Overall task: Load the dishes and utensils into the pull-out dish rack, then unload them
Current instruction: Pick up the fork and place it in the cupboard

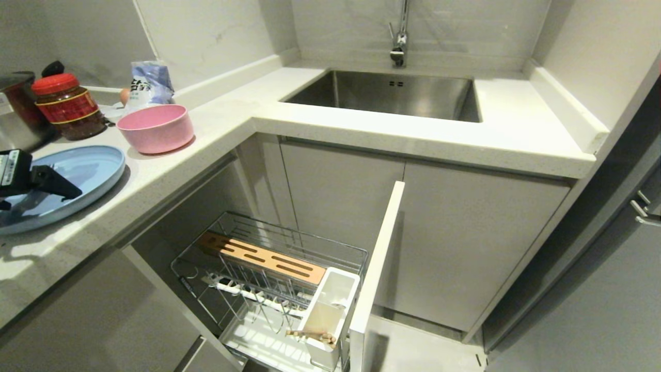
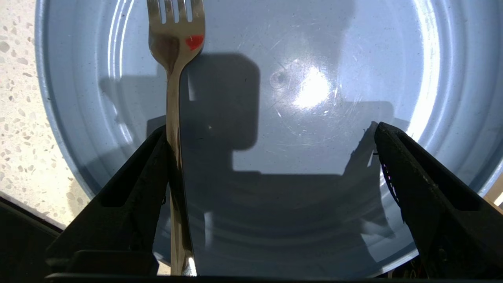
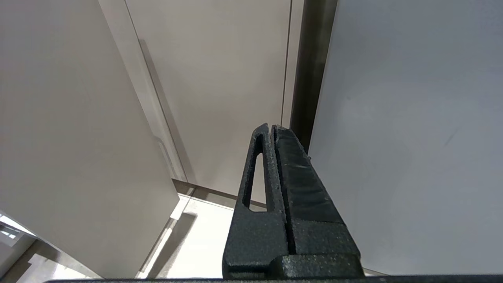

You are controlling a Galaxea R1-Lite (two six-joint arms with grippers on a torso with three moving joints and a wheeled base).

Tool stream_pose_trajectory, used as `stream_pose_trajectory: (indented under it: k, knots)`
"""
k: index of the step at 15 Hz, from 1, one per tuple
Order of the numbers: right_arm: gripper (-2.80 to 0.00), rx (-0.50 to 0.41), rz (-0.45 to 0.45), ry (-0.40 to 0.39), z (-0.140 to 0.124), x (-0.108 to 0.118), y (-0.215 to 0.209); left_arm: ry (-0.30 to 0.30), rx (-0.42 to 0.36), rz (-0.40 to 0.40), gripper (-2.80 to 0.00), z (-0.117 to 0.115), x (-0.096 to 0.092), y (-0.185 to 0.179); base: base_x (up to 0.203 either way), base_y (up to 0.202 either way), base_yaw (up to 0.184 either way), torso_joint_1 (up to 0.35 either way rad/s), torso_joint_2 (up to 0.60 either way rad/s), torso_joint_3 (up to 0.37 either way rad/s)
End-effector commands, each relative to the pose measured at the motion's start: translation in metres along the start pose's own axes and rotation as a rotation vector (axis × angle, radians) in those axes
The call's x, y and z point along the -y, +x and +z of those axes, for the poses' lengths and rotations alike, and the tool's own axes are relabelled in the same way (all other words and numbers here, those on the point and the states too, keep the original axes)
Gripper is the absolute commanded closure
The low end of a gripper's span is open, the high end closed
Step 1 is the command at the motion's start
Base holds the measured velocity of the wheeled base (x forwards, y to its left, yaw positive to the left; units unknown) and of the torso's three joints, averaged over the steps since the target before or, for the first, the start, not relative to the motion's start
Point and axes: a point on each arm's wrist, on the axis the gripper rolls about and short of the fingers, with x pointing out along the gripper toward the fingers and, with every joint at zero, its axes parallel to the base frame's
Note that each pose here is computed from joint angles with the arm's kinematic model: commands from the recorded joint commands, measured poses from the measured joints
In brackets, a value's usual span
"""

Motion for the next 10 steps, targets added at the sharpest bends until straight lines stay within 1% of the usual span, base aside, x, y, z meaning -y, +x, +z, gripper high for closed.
stream_pose_trajectory:
  k: [1,3,4,10]
  knots:
    - [0.0,-0.024,0.0,0.002,-0.0073,0.0001,0.0015,0.001,-0.004,0.001,-2.8,-0.0007,0.0001,-0.0006,0.0,0.0,0.0,0.0,0.0,0.0]
    - [0.0,-0.024,0.0,0.0,-0.0073,0.0001,0.0015,0.0,-0.007,0.004,-2.8,-0.0014,0.0,-0.0003,0.0,0.0,0.0,0.0,0.0,0.0]
    - [0.0,-0.024,0.0,0.001,-0.0073,0.0001,0.0015,0.0,-0.008,0.005,0.0,-0.0015,-0.0002,0.0001,0.0,0.0,0.0,0.0,0.0,0.0]
    - [0.0,-0.024,0.0,0.001,-0.0073,0.0001,0.0015,0.001,-0.01,0.011,0.0,-0.0019,0.0003,-0.0004,0.0,0.0,0.0,0.0,0.0,0.0]
